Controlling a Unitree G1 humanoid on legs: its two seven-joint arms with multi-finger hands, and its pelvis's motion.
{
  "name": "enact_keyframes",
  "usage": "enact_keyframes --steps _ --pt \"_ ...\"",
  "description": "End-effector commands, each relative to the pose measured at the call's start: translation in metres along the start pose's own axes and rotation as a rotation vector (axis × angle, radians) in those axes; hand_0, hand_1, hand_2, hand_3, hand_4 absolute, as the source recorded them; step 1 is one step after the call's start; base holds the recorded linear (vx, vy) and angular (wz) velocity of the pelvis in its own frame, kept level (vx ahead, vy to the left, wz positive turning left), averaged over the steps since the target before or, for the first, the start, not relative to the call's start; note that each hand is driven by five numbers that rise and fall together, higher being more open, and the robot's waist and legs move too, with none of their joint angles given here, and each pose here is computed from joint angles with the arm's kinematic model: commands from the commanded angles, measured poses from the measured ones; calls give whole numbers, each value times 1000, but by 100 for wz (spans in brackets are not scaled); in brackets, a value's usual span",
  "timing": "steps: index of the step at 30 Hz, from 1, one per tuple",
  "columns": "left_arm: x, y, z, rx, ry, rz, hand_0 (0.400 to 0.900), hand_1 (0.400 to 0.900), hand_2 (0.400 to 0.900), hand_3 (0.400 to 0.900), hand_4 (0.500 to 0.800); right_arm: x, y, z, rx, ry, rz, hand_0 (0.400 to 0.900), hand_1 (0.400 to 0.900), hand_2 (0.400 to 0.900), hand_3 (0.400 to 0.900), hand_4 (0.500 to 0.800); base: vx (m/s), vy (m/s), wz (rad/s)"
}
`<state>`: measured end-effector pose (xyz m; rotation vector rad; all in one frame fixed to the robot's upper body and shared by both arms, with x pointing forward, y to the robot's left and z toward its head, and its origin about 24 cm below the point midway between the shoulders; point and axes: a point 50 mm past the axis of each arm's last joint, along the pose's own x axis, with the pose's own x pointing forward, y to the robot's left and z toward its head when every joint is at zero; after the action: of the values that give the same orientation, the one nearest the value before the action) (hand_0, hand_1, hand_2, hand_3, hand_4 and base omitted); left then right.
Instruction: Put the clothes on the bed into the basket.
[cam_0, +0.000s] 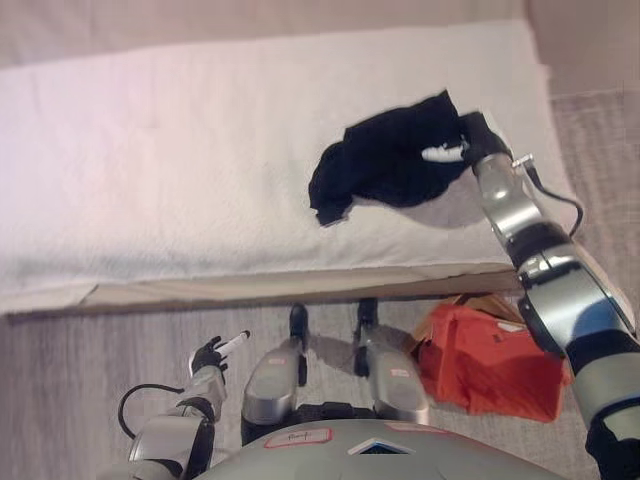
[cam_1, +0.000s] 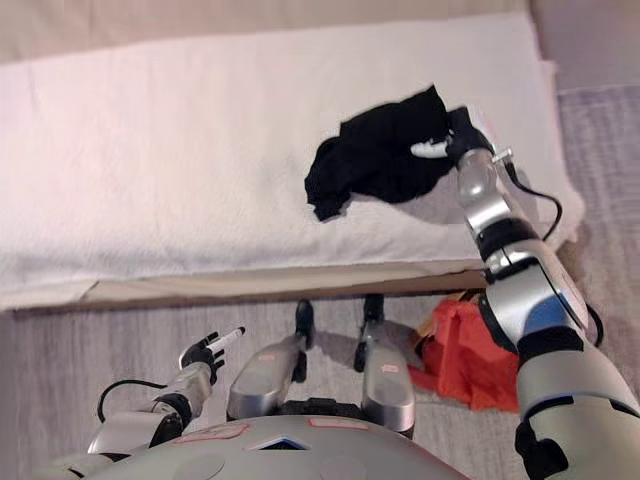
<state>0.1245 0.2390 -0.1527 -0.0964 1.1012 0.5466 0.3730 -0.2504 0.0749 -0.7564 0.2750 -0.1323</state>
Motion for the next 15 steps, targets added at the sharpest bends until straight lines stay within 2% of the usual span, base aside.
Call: enact_keyframes --steps 1,7,15 --pt "-2 32 -30 97 90 92 900 900 900 900 800 1 -39 1 -44 -41 -103 400 400 400 400 500 74 0 -46" --pt "-3 37 -37 132 116 84 900 900 900 900 800 -23 -38 -75 -39 156 -100 400 400 400 400 500 59 -1 -38" --pt "-3 43 -39 166 124 77 900 900 900 900 800 -63 -45 -155 -49 409 -101 400 400 400 400 500 21 -13 -17"
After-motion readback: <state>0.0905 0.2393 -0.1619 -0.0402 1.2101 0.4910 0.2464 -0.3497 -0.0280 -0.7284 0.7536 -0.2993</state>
